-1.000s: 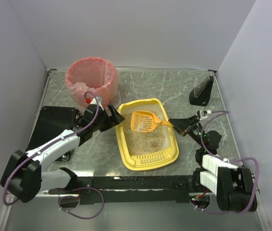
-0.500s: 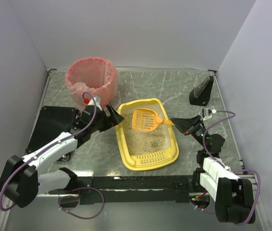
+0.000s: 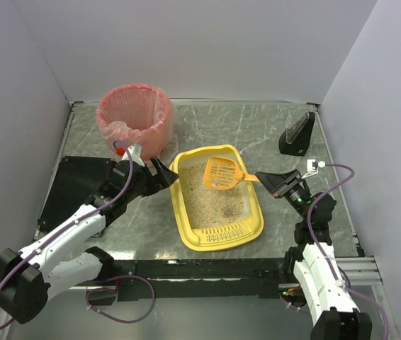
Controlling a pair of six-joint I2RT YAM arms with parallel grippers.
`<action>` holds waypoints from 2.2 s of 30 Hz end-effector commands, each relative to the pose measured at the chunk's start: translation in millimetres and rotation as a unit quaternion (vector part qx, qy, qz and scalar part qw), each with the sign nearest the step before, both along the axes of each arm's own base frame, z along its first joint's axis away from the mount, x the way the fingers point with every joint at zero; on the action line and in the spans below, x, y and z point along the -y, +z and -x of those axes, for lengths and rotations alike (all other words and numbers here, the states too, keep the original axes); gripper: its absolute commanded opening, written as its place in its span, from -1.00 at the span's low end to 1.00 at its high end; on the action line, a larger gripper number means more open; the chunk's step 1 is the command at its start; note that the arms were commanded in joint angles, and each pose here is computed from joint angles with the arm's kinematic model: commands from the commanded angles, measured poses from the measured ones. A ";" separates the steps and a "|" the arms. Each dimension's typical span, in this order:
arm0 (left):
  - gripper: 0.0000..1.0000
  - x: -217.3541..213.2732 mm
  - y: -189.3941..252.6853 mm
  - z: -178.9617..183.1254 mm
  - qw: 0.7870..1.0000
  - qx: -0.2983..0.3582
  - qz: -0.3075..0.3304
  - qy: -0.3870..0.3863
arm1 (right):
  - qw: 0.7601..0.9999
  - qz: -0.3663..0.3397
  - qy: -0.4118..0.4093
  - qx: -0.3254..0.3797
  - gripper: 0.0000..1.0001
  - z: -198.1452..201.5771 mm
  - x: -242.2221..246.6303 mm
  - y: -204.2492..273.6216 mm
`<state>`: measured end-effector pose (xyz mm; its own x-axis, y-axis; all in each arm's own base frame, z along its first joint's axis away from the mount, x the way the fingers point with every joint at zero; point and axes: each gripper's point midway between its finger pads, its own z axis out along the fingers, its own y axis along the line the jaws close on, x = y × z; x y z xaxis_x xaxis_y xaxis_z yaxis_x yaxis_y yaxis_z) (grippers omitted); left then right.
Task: Clean the litter box
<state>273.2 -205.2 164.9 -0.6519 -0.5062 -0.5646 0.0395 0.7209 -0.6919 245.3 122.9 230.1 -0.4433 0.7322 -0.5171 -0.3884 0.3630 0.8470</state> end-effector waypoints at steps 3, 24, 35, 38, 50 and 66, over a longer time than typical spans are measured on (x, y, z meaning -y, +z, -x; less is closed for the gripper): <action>0.94 -19.3 7.5 2.7 0.999 0.024 -0.014 0.033 | 0.999 -0.003 0.004 -0.038 -1.00 -9.6 -0.8 -4.3; 0.93 -61.2 -0.7 19.8 0.993 0.024 -0.040 0.109 | 0.991 -0.049 0.090 -0.090 -1.00 -51.8 -70.8 110.5; 0.94 -72.2 -6.4 36.5 0.992 0.016 -0.028 0.122 | 0.984 -0.078 0.120 -0.103 -1.00 -159.0 -169.4 161.5; 0.94 -75.4 -8.9 41.1 0.991 0.013 -0.021 0.128 | 0.989 -0.037 0.113 -0.090 -1.00 -192.3 -201.9 161.0; 0.93 -76.8 -14.9 53.4 0.992 0.004 0.005 0.128 | 0.944 0.283 0.049 0.164 -1.00 -237.1 -272.9 164.2; 0.94 -59.5 -4.9 48.0 0.995 0.013 0.026 0.095 | 0.932 0.255 0.020 0.255 -0.98 -175.2 -232.0 254.2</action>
<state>219.1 -134.7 144.3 -0.5290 -0.6423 -0.5546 -0.1328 0.7082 -0.6934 453.0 400.0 389.5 -0.1298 0.1151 -0.9848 -0.7175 0.6746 0.1734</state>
